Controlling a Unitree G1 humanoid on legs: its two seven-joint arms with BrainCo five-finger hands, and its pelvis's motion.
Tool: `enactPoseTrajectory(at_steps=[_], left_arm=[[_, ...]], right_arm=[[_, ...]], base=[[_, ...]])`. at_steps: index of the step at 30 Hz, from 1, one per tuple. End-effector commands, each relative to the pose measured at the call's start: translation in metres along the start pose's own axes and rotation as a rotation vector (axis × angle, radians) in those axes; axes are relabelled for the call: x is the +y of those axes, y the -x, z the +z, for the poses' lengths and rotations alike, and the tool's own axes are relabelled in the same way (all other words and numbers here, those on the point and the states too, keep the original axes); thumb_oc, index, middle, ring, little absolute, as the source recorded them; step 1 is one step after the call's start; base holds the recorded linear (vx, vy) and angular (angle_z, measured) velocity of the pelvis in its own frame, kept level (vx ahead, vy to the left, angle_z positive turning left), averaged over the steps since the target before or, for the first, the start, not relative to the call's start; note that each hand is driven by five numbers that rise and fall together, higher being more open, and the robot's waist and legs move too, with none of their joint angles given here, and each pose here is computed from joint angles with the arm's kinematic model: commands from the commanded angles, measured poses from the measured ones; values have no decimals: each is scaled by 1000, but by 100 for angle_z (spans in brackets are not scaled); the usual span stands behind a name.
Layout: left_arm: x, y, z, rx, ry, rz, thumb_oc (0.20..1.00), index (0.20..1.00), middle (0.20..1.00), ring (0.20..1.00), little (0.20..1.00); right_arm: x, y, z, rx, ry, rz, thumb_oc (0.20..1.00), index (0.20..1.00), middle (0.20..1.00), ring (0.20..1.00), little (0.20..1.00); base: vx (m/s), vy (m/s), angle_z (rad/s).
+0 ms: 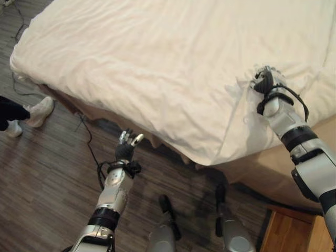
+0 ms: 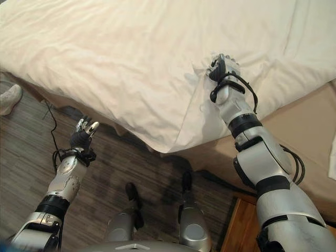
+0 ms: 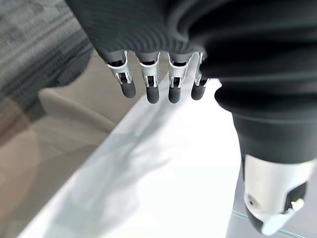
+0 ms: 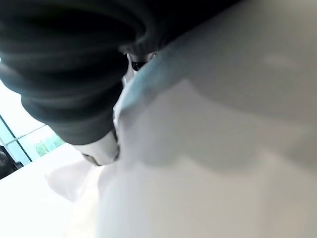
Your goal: Making the bed.
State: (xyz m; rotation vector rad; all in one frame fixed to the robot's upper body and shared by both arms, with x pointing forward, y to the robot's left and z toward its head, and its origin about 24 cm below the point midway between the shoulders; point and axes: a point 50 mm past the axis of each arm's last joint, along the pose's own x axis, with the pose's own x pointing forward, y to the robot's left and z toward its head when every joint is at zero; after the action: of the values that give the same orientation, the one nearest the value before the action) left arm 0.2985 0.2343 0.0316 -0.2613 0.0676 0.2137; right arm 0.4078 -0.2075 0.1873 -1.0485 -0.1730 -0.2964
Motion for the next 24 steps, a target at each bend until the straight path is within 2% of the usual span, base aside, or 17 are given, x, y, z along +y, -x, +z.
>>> enactPoseTrajectory(at_steps=[1,8,13,19,20,21,22,24], left_arm=[[0,-2,4,-11,-32,-3,1000,1000,1000,1000,1000],[25,19,-25,110,-41,49,1000,1000,1000,1000,1000],[43,41,-48,198,-19,95,1000,1000,1000,1000,1000],[46,53,-65,256,25,115,1000,1000,1000,1000,1000],[45,54,-67,259,33,117,1000,1000,1000,1000,1000],[45,54,-68,261,36,120,1000,1000,1000,1000,1000],[45,54,-67,258,40,127,1000,1000,1000,1000,1000],[44,54,-67,252,50,134,1000,1000,1000,1000,1000]], right_arm=[[-8,6,-9,-15,-22,-45,200,200,200,200,200],[-5,56,-107,242,-38,-12,200,200,200,200,200],[-34,73,-153,391,8,-62,200,200,200,200,200],[-63,95,-201,564,138,-57,200,200,200,200,200],[-63,100,-208,594,153,-44,319,319,319,319,319],[-61,106,-214,625,159,-29,592,592,592,592,592],[-58,115,-222,663,147,-14,1000,1000,1000,1000,1000],[-52,126,-230,701,129,-3,1000,1000,1000,1000,1000]], base=[[54,52,-11],[37,28,-15],[0,20,-25],[-12,-1,-24],[-21,4,-16],[-21,22,-20],[-14,15,-19],[-7,14,-14]])
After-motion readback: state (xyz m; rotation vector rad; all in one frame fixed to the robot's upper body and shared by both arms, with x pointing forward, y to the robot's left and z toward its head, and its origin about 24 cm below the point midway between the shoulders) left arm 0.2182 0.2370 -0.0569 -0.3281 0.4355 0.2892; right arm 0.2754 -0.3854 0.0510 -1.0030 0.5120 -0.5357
